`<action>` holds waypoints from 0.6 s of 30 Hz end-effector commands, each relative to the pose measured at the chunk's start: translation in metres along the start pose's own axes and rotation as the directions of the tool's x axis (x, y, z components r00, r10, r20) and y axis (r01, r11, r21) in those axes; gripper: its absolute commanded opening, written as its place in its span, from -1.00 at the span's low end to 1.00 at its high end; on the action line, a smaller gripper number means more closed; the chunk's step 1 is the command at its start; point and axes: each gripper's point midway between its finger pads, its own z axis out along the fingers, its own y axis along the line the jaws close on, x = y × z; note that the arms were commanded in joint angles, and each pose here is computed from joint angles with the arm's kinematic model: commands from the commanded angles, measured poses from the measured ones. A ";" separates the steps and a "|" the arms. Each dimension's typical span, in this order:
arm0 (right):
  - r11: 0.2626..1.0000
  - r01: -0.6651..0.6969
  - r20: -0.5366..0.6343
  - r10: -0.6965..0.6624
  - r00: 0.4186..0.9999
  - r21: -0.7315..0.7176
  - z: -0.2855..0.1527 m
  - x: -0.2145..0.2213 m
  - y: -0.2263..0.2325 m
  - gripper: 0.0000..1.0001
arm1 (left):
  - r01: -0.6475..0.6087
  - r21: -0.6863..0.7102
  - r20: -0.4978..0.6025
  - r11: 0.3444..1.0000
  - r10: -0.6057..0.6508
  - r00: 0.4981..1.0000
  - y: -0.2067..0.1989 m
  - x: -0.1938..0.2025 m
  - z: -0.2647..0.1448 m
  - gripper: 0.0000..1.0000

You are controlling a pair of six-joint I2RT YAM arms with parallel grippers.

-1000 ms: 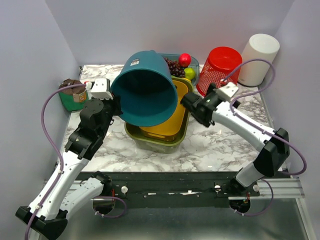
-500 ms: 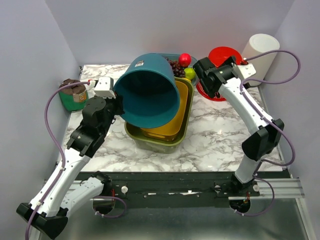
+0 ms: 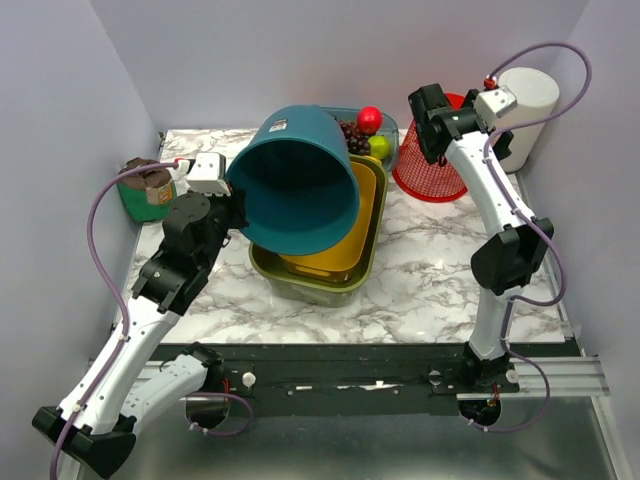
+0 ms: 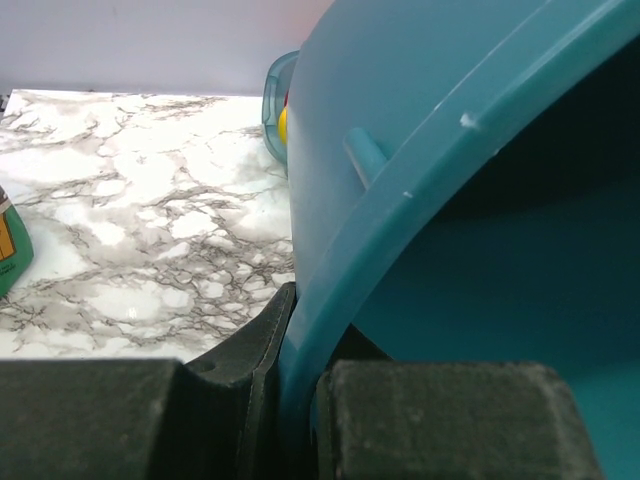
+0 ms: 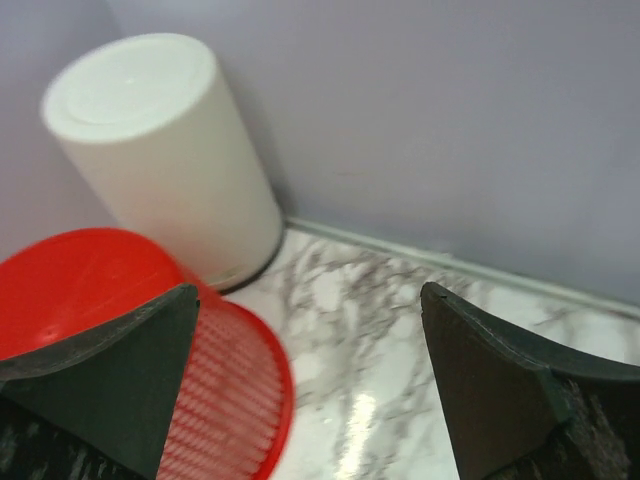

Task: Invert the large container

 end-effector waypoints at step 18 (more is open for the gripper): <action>0.206 0.360 0.277 -0.344 0.897 -0.910 -0.135 -0.028 0.054 0.99 | 0.091 0.051 0.171 0.995 -0.098 0.980 -0.011 -0.053 -0.006 -1.00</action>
